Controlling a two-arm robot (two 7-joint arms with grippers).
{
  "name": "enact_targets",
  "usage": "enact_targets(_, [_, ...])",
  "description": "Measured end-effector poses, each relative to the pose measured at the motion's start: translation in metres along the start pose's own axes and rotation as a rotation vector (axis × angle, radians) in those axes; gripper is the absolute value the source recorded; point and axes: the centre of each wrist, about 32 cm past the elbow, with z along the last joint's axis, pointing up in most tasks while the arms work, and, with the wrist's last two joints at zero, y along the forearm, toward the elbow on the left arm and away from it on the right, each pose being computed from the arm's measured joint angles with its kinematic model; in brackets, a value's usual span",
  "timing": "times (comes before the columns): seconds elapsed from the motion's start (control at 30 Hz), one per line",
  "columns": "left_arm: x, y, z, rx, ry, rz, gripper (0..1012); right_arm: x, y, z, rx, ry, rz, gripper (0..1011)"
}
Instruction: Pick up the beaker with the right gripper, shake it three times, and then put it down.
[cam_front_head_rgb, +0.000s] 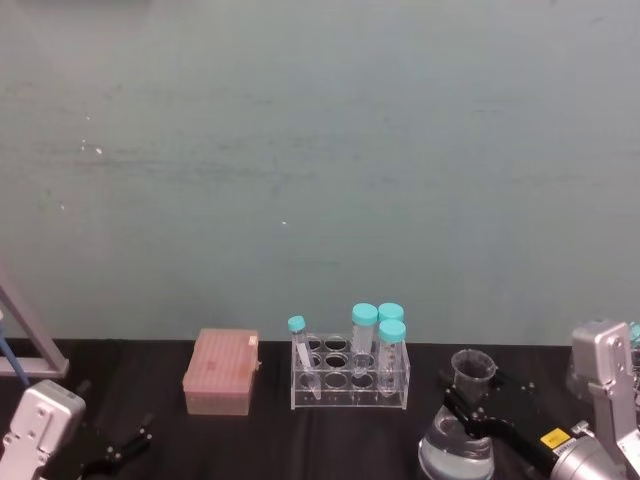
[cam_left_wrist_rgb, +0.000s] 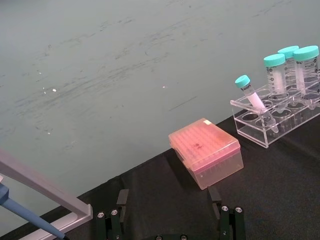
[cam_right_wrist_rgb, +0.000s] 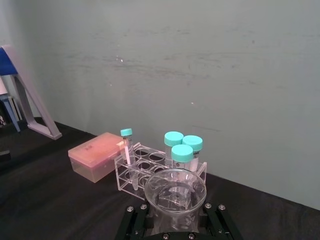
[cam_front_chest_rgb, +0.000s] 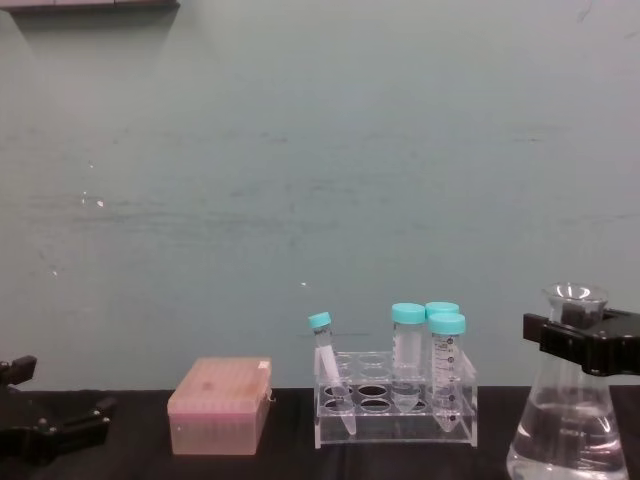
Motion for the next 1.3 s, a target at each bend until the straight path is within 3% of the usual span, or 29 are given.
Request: enact_targets(1.3, [0.0,0.0,0.0,0.0,0.0,0.0,1000,-0.0024,0.0041,-0.0075,-0.014,0.027,0.019,457])
